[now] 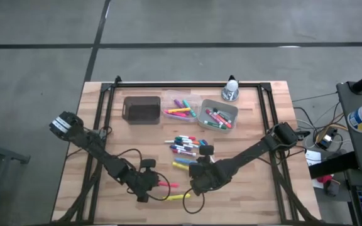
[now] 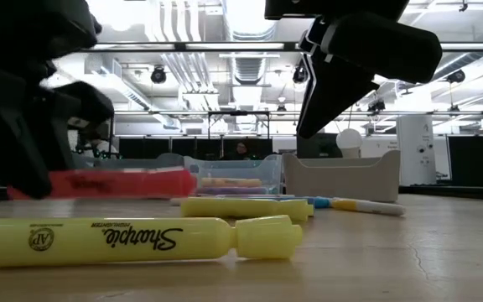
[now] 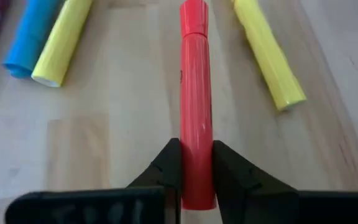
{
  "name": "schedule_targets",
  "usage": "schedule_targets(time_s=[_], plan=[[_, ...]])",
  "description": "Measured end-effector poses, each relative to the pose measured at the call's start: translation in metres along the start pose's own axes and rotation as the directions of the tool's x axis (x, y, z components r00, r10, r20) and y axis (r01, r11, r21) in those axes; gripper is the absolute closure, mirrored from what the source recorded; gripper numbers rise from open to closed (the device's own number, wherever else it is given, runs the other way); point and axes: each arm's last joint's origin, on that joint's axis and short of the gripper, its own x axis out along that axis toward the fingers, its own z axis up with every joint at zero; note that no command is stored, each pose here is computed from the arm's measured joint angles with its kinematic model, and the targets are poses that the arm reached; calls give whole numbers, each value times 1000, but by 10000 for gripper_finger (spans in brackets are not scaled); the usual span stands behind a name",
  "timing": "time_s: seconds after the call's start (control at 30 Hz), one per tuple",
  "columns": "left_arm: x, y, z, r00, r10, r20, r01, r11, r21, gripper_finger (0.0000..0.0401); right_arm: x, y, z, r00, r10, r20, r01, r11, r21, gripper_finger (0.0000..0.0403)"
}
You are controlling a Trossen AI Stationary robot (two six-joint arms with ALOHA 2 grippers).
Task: Pick & Place Markers
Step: Put the orange highlighter into the transparent bin
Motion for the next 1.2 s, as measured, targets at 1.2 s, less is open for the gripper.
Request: schedule_targets(time_s=[1.2], plan=[[-86, 275, 58, 862, 490, 130, -433, 845, -314, 332, 0, 1, 2, 1000, 5, 14, -5, 1000, 1, 351]])
